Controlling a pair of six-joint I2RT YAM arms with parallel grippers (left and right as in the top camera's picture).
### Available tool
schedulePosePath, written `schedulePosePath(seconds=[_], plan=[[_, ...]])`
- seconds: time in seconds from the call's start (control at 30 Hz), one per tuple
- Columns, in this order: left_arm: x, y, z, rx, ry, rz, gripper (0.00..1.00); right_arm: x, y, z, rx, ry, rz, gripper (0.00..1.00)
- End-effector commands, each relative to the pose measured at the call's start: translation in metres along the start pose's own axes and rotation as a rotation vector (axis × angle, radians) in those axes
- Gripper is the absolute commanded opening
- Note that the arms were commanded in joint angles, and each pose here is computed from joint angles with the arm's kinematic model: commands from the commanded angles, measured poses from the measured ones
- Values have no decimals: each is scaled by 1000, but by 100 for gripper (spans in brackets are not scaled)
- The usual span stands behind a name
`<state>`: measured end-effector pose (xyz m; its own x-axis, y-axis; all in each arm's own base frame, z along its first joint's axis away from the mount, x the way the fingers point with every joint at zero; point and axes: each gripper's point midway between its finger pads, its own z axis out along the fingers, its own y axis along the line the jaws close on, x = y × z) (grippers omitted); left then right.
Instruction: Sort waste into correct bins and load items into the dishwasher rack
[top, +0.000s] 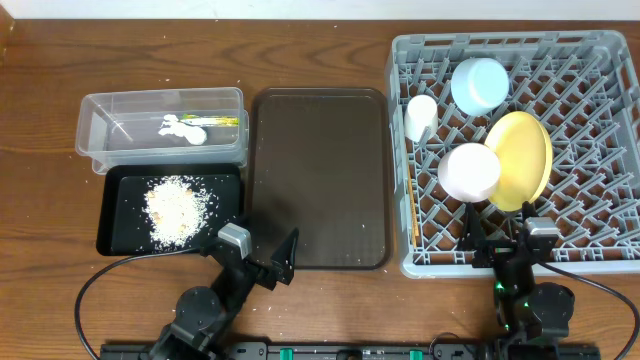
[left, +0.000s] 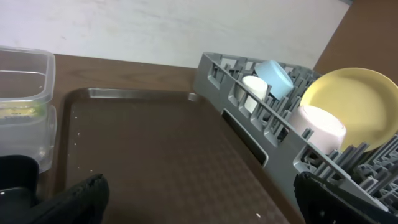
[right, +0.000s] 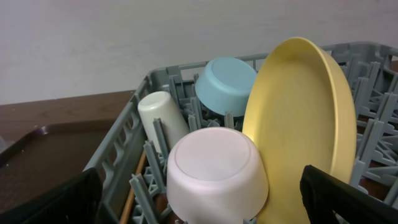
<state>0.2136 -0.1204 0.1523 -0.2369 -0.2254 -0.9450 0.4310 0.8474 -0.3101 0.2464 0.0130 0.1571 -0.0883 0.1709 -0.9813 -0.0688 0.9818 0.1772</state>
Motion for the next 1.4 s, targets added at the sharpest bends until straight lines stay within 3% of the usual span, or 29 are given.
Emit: schedulePosePath(seconds=[0.0,0.87,1.37], plan=[[14,7,0,-30,43,23,98,1,-3,0,13,4,-14,99],[12,14,0,-58,34,19,98,1,-3,0,13,4,-14,99],[-15,103,-21,-431,-84,-32,98,1,-3,0,13,4,-14,99]])
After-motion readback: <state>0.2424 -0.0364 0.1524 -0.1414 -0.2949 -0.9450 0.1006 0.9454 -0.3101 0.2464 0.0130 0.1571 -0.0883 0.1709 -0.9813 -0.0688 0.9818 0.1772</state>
